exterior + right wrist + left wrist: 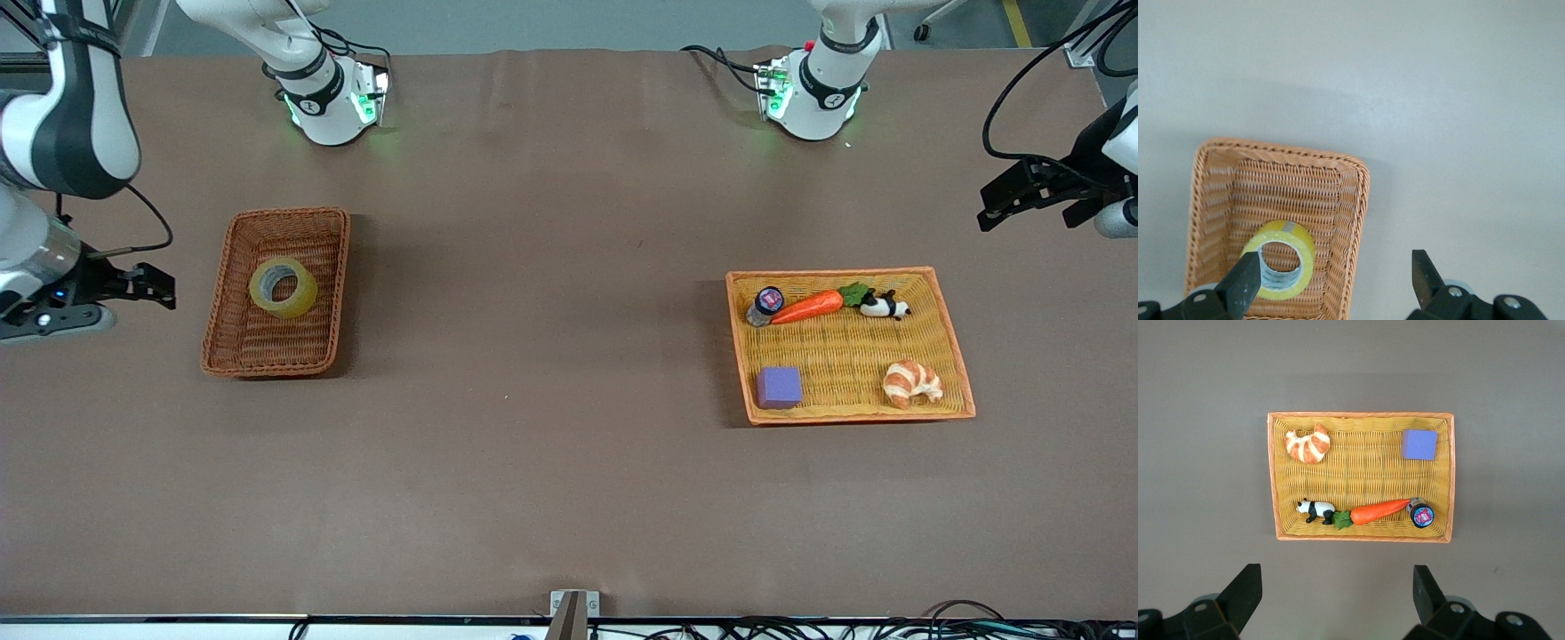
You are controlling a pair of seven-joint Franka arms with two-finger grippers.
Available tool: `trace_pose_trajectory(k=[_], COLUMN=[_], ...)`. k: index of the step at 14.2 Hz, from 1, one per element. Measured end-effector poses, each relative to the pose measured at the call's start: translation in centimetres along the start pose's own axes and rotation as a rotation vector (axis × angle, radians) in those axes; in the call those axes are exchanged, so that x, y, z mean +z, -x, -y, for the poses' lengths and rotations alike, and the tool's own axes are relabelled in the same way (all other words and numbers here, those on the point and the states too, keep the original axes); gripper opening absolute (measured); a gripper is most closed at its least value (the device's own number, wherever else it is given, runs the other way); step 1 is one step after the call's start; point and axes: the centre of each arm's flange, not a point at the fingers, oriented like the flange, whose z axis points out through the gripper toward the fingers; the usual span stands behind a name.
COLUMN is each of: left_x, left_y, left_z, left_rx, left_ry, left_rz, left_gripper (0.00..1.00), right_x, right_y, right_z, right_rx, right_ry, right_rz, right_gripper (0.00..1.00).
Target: Move tape to another basket
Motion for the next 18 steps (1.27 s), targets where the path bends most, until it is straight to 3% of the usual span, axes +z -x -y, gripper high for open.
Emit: trace_pose_trajectory(k=[5, 9, 12, 18], left_x=[0.3, 0.4, 0.6, 0.6], left_y=[0.3, 0.3, 0.2, -0.4], left_z=[-0.1, -0.3, -0.2, 0.0], left_rx=[0.002, 0.007, 0.004, 0.012], left_ry=[-0.002, -0.003, -0.002, -0.075], left_rz=[0.028, 0.031, 0.035, 0.024], left_gripper=[1.0, 1.0, 1.0, 1.0], right_x=[-9.6, -18.6, -18.3, -17.9], right_y=[-1.3, 0.5, 0.9, 0.8], right_z=[3.1, 0.3, -0.1, 0.4], right_rx=[0.171, 0.251, 0.269, 0.298], right_ry=[0.002, 0.006, -0.044, -0.057], right_rz=[-0.051, -0.098, -0.074, -0.048], right_gripper=[1.0, 1.0, 1.0, 1.0])
